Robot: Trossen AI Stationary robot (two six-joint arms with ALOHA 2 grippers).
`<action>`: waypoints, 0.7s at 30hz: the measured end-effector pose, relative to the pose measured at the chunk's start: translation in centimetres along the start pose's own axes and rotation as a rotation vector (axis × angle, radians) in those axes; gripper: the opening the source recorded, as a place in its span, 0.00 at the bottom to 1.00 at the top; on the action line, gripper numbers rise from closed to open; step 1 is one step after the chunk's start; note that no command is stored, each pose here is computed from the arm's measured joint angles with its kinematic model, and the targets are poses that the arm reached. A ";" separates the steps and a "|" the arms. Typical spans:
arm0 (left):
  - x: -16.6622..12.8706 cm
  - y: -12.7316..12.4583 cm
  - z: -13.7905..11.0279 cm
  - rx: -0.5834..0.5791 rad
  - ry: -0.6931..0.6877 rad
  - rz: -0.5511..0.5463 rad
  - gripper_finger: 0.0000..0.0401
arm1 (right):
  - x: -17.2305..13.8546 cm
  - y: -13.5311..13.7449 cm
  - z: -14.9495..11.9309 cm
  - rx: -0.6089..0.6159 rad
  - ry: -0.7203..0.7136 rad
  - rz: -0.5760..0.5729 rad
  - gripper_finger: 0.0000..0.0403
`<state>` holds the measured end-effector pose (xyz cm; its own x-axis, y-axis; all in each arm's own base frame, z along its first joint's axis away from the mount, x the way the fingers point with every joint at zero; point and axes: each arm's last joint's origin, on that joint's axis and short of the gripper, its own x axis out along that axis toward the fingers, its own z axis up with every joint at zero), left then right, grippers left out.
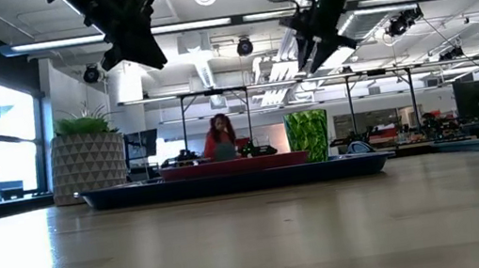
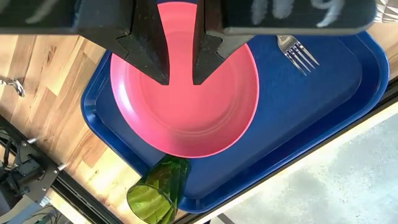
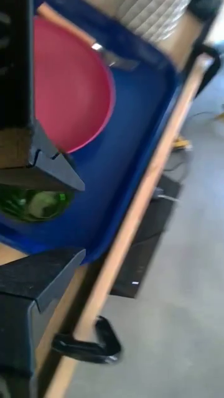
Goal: Pick and place plate/cup/fork/spoon on tray
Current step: Adjust the green cup on the blue tray
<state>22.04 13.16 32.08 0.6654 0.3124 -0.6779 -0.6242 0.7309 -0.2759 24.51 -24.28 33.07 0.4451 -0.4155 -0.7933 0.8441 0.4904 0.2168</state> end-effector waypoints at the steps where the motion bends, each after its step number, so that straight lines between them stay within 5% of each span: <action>1: 0.0 0.0 0.0 0.000 0.000 0.000 0.14 | 0.5 0.0 -0.1 0.000 0.027 0.001 0.36; 21: 0.0 0.0 0.0 0.000 -0.002 0.004 0.14 | 5.9 0.2 -2.3 -0.100 0.302 -0.035 0.36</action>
<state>22.05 13.18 32.07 0.6639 0.3159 -0.6779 -0.6265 0.7299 -0.2734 26.61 -24.88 27.12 0.2948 -0.1946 -0.9355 0.8173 0.5586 0.1414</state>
